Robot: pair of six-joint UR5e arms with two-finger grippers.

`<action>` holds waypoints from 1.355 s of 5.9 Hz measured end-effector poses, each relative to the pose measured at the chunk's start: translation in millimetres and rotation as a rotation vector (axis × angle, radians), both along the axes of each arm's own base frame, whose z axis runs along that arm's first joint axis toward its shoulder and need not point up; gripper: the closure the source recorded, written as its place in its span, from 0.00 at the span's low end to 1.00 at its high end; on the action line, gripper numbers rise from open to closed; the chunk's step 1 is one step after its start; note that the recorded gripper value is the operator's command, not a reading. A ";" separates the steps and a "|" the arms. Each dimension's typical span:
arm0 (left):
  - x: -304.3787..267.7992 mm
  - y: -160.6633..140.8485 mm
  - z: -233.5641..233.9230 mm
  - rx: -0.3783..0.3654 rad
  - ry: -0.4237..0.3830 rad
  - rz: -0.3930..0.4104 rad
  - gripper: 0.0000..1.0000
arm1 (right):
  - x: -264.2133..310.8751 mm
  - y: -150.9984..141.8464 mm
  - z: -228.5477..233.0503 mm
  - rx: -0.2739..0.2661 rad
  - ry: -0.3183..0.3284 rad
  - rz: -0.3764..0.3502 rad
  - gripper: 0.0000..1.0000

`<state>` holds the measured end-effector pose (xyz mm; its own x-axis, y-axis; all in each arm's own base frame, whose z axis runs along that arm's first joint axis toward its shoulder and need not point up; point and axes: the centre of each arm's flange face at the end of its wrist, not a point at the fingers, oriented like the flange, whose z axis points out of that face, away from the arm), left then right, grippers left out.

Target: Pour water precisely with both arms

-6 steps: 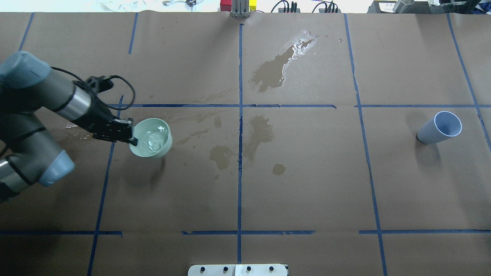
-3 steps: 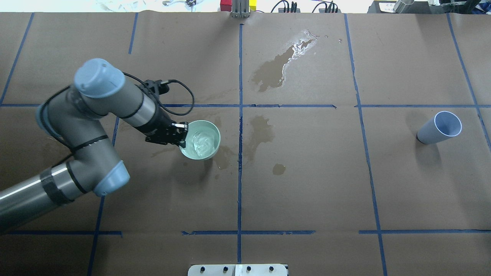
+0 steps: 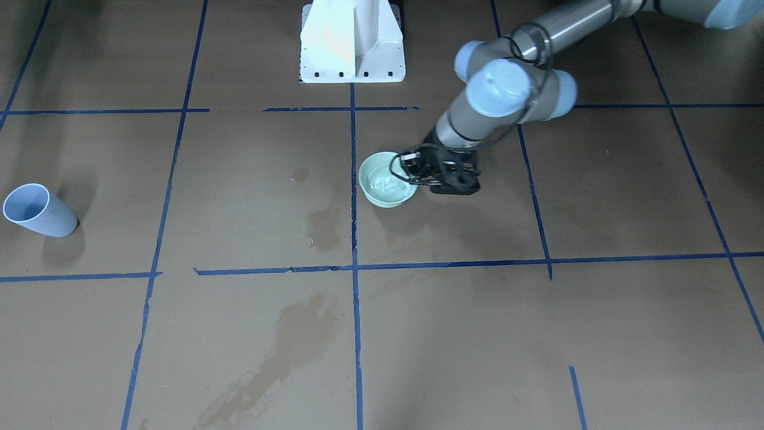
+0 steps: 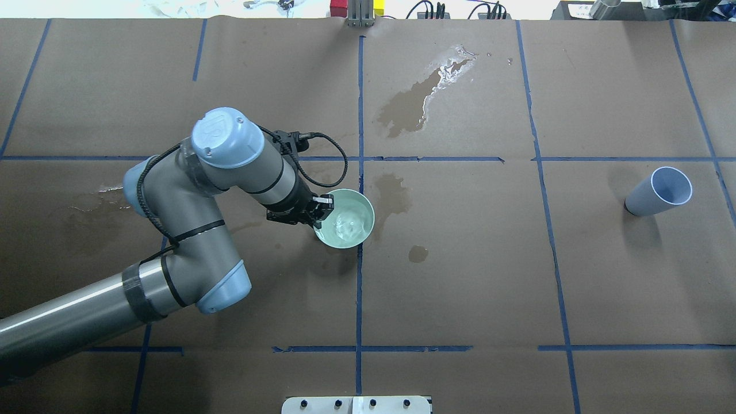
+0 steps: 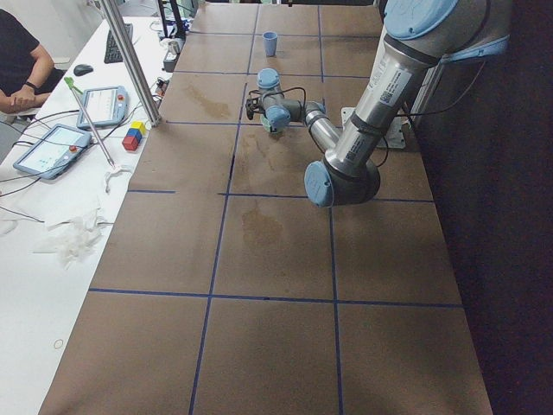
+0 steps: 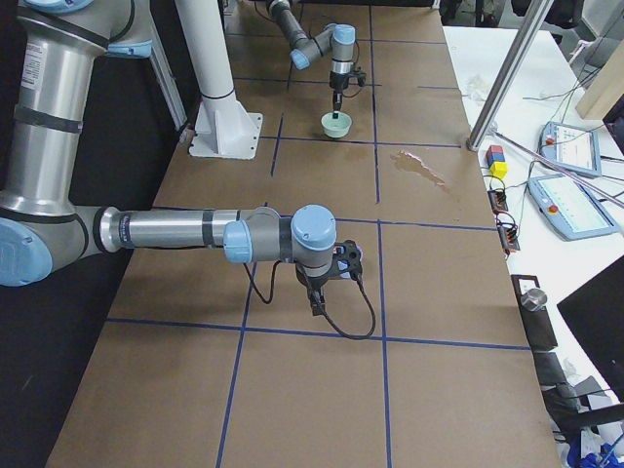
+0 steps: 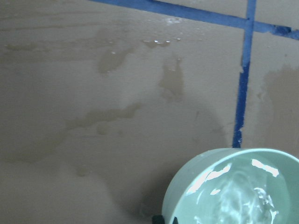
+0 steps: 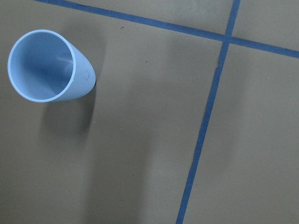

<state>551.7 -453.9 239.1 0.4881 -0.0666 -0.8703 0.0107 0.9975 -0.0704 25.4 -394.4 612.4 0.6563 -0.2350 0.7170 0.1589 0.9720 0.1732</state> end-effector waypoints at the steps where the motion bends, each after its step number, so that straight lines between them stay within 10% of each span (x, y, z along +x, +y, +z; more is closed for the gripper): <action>1: 10.1 -2.2 -4.9 0.001 -0.009 0.000 1.00 | 0.1 -0.3 -0.6 0.002 0.000 0.000 0.00; 5: 20.4 -5.6 -3.8 0.004 -0.021 0.001 0.74 | 0.4 -0.6 -2.5 0.007 0.000 -0.001 0.00; 6: 21.1 -5.0 -3.8 0.006 -0.021 0.003 0.56 | 0.5 -0.8 -4.7 0.012 -0.001 -0.001 0.00; 7: 21.9 -3.8 -3.6 0.007 -0.020 0.005 0.01 | 0.4 -0.9 -6.9 0.016 -0.002 -0.001 0.00; 8: 21.6 -2.8 -4.5 0.007 -0.018 0.005 0.00 | 0.0 -0.9 -8.4 0.017 -0.007 -0.001 0.00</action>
